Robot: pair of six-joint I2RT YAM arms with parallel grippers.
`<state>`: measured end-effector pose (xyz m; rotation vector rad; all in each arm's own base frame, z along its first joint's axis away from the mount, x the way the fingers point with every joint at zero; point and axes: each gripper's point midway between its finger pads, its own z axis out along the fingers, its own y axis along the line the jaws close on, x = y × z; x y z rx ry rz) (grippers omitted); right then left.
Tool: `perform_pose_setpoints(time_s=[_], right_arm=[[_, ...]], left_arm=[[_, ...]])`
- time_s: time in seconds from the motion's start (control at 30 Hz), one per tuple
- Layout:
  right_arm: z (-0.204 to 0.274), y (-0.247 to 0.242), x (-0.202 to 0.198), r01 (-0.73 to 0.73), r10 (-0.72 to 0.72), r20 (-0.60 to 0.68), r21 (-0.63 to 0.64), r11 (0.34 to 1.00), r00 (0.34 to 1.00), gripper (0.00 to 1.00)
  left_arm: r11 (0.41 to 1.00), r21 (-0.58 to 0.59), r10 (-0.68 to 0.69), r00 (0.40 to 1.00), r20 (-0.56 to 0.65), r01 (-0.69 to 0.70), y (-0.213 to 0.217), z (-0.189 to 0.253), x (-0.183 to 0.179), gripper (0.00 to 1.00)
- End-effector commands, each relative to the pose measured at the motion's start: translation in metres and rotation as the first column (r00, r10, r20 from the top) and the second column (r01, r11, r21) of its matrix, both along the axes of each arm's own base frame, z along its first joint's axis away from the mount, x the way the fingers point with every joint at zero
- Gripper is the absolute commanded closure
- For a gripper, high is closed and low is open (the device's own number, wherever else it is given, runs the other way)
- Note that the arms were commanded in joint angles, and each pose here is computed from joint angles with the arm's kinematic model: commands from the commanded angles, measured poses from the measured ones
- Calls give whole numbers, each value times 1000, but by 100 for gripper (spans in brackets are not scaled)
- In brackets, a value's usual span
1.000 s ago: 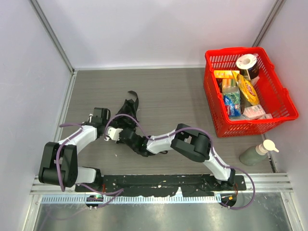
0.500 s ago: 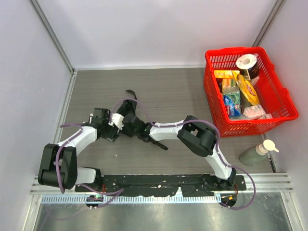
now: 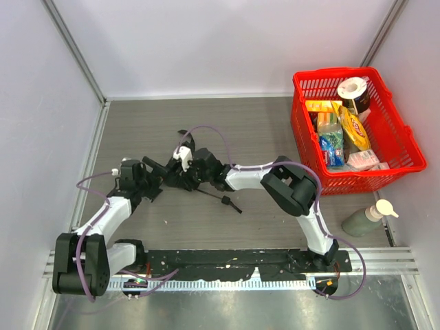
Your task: Put away the umbrella
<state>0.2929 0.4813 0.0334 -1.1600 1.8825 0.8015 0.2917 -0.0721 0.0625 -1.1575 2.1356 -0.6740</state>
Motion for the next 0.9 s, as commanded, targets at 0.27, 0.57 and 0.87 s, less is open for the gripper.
perform_pose_setpoints(time_s=[0.27,0.57,0.87], right_arm=[[-97,-53,-91,28,-105,-719,-119,993,687,99],[-99,-58,-70,77,-105,-801,-73,994,590,99],[-90,-54,-61,130,-44,-894,16,991,446,99]], left_arm=[[972,-16,-231,970,77,233,-26,10,-1,0],[974,-3,-226,971,74,226,-25,-10,18,0],[993,20,-114,993,36,114,-9,-22,13,11]])
